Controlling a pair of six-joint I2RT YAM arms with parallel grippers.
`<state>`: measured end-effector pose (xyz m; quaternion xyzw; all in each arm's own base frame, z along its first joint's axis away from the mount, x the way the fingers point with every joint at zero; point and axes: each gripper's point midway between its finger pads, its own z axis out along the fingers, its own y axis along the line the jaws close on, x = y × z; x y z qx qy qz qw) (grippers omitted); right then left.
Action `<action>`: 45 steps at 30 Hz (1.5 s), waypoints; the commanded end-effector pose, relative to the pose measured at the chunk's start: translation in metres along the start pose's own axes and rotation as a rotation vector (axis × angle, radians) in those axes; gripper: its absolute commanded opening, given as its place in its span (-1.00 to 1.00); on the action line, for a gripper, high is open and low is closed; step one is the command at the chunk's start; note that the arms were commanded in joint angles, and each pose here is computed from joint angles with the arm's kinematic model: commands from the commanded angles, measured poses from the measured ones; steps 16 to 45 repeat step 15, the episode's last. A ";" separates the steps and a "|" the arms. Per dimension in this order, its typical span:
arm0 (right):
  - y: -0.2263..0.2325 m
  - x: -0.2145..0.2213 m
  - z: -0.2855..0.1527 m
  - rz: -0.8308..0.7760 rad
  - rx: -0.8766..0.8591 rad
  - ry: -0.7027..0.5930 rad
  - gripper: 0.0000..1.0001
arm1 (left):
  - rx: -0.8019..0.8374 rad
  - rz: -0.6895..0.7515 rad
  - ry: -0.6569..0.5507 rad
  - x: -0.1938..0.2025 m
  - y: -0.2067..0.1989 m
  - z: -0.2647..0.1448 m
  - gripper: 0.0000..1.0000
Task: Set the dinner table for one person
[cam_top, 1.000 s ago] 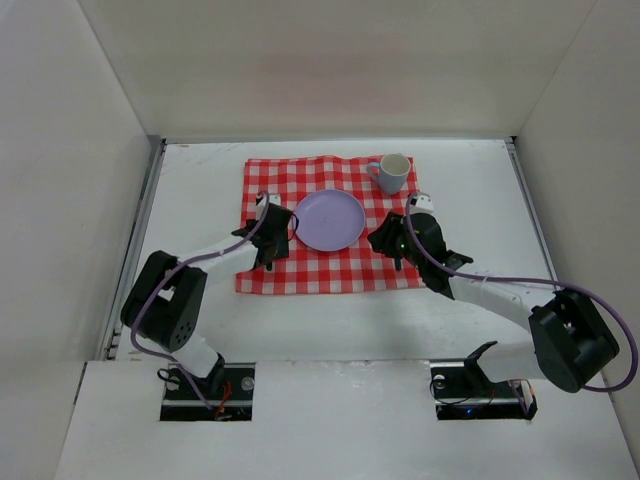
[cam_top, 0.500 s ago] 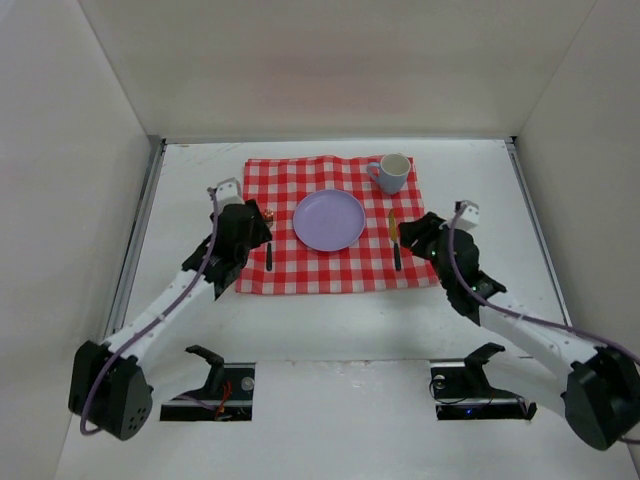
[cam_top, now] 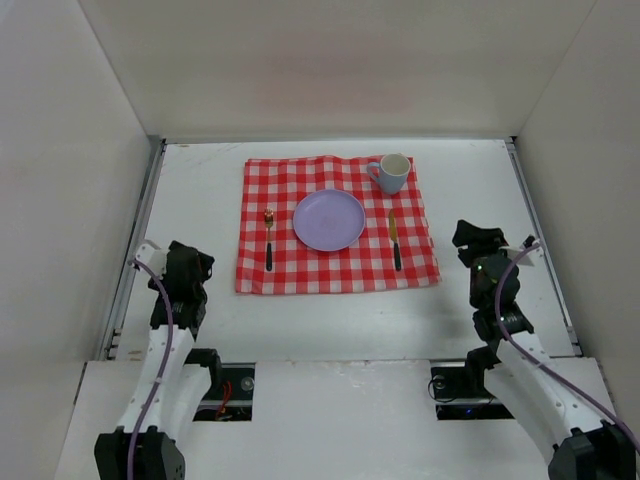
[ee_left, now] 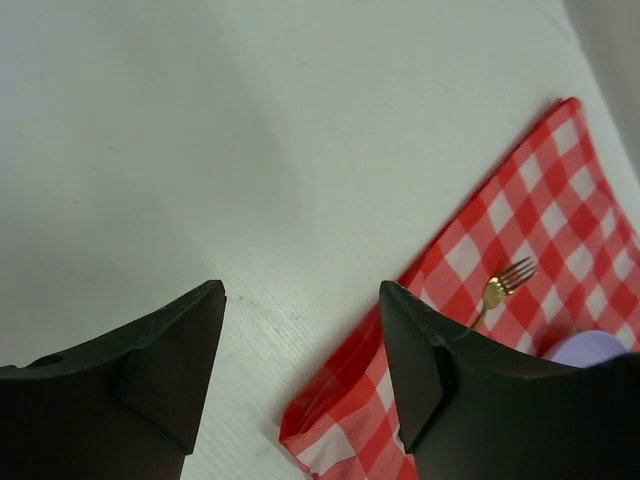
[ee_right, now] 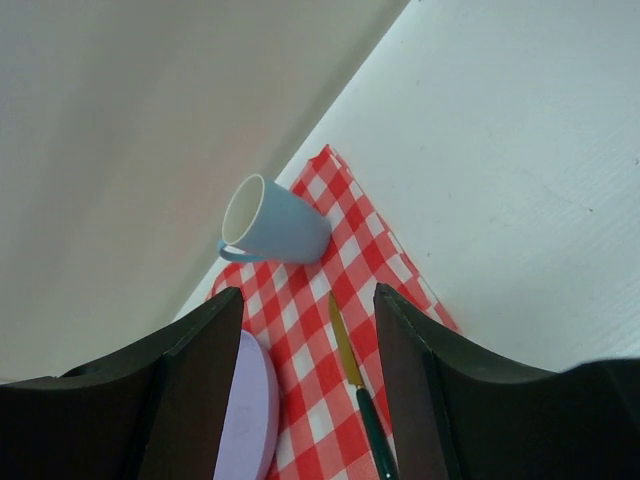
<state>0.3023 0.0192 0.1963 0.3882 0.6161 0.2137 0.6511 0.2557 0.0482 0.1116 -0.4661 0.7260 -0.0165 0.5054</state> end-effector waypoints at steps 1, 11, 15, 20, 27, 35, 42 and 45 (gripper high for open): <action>0.003 -0.006 0.001 0.046 -0.004 -0.030 0.22 | -0.036 -0.054 0.079 0.018 0.007 0.007 0.22; 0.004 -0.004 0.004 0.031 0.001 -0.023 0.23 | -0.024 -0.087 0.069 0.017 0.003 0.014 0.20; 0.008 -0.001 0.005 0.026 -0.010 -0.011 0.24 | -0.021 -0.074 0.059 0.015 0.001 0.014 0.21; 0.008 -0.001 0.005 0.026 -0.010 -0.011 0.24 | -0.021 -0.074 0.059 0.015 0.001 0.014 0.21; 0.008 -0.001 0.005 0.026 -0.010 -0.011 0.24 | -0.021 -0.074 0.059 0.015 0.001 0.014 0.21; 0.008 -0.001 0.005 0.026 -0.010 -0.011 0.24 | -0.021 -0.074 0.059 0.015 0.001 0.014 0.21; 0.008 -0.001 0.005 0.026 -0.010 -0.011 0.24 | -0.021 -0.074 0.059 0.015 0.001 0.014 0.21; 0.008 -0.001 0.005 0.026 -0.010 -0.011 0.24 | -0.021 -0.074 0.059 0.015 0.001 0.014 0.21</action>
